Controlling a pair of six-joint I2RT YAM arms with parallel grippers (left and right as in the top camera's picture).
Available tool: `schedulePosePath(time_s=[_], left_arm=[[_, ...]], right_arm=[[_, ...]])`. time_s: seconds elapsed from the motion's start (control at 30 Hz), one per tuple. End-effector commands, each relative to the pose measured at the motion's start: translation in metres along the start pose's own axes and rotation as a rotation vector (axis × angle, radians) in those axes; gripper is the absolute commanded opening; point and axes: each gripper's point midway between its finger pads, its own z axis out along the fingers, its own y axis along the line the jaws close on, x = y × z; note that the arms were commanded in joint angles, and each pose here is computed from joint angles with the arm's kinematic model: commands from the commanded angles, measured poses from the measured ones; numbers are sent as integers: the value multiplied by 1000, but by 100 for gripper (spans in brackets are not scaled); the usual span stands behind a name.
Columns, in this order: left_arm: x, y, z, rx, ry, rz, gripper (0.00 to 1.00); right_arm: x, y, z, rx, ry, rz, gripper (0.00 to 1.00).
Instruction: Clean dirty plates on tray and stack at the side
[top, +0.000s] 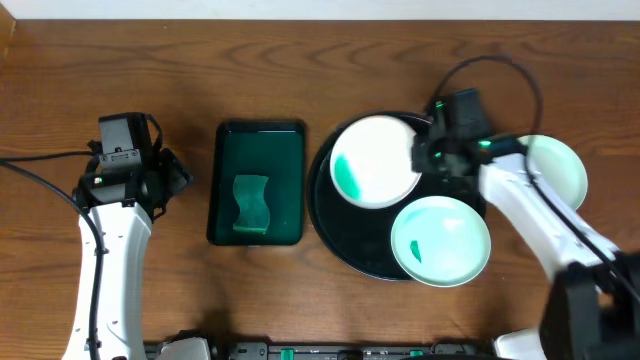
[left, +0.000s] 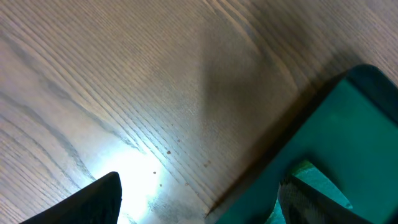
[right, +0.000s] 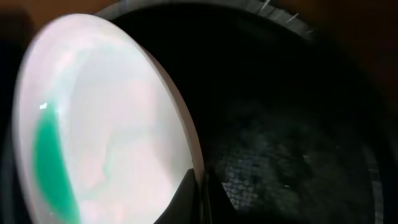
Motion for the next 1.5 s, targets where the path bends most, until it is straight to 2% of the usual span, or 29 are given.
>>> schedulePosePath(time_s=[0.0,0.2,0.4,0.77,1.13,1.47], left_arm=[[-6,0,-5,3,-20,-2,80],[-6,0,-5,3,-20,-2,81],[-6,0,-5,3,-20,-2,80],[-6,0,-5,3,-20,-2,81],[-6,0,-5,3,-20,-2,81],[-6,0,-5,3,-20,-2,81]], right_arm=[[-18,7,-30,-92,-67,107,1],[-27,13,-60,-134,-111,148,1],[-39,51,-71,-223,-151,119,1],[-49,124,-63,-153,-341,22,1],[-39,176,-19,-196,-373,-1,1],[-31,184,29,-121,-403,-61,1]])
